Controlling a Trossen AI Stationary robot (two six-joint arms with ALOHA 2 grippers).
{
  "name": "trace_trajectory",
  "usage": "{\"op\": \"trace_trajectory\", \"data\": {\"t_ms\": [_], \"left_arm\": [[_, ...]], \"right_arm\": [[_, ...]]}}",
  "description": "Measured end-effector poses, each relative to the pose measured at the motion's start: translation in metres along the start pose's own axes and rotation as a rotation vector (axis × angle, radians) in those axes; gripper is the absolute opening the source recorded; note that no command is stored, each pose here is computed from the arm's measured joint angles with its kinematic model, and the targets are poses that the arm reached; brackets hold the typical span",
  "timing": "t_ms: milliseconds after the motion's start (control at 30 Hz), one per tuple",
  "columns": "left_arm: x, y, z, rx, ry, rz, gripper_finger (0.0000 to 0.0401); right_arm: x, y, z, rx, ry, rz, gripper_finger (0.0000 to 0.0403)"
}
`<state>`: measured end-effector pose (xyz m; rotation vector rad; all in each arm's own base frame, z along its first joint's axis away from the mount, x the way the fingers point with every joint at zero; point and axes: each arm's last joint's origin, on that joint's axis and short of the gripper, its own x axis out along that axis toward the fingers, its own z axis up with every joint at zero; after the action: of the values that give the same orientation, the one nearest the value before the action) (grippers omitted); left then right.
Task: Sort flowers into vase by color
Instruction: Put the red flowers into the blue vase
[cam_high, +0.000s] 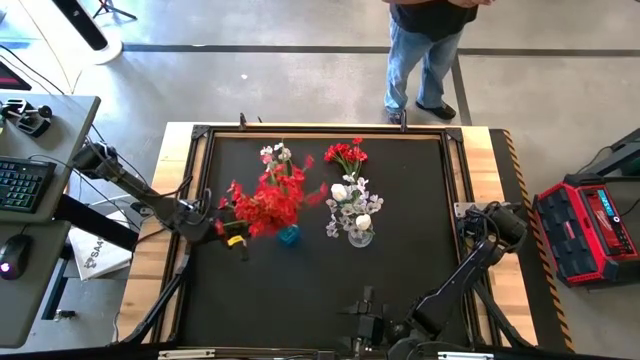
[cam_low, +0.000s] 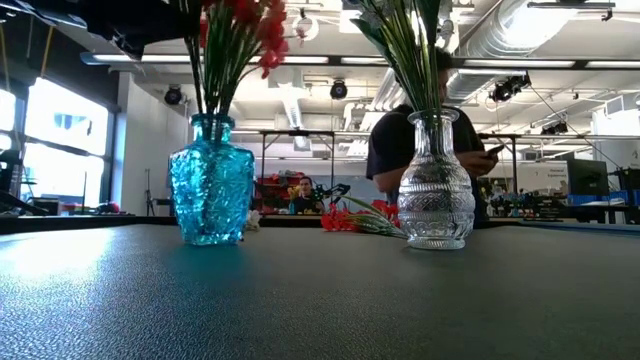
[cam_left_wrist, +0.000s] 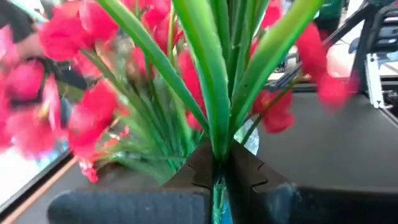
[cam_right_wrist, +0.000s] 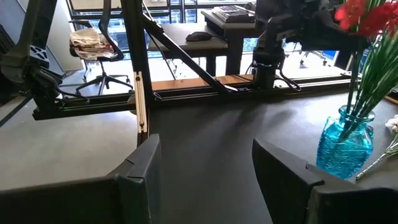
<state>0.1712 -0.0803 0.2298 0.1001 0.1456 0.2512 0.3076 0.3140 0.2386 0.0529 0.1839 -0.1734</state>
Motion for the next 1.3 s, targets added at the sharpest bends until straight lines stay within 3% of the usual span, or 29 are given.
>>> {"op": "trace_trajectory", "data": {"t_ms": [133,267,500,667,800,1000,1133,1300], "left_arm": [[0.001,0.001,-0.004,-0.026,0.035,-0.026,0.0029],[0.002,0.001,-0.004,-0.034,0.063,-0.058,0.0085],[-0.001,-0.001,0.024,-0.032,0.206,-0.157,0.0162],[-0.009,0.003,0.045,-0.048,0.351,-0.225,0.0171],[-0.016,0.007,0.057,-0.128,0.451,-0.238,0.0169],[-0.027,0.003,0.059,-0.201,0.514,-0.219,0.0166],[-0.032,-0.009,0.049,-0.218,0.556,-0.151,0.0162],[-0.036,-0.031,0.03,-0.251,0.608,-0.071,0.0161]], "right_arm": [[0.0,0.0,0.0,0.0,0.0,0.001,0.0183],[0.0,0.0,0.0,0.0,0.0,0.001,0.0183],[0.0,0.0,0.0,0.0,0.002,0.006,0.0183],[-0.001,0.001,-0.001,-0.005,0.008,0.008,0.0183],[-0.014,0.002,0.0,0.013,0.052,0.044,0.0183],[-0.043,-0.009,0.003,0.202,0.327,0.157,0.0183],[-0.056,-0.024,-0.013,0.29,0.583,0.063,0.0183],[-0.071,-0.056,-0.045,0.337,0.789,-0.256,0.0183]]}}
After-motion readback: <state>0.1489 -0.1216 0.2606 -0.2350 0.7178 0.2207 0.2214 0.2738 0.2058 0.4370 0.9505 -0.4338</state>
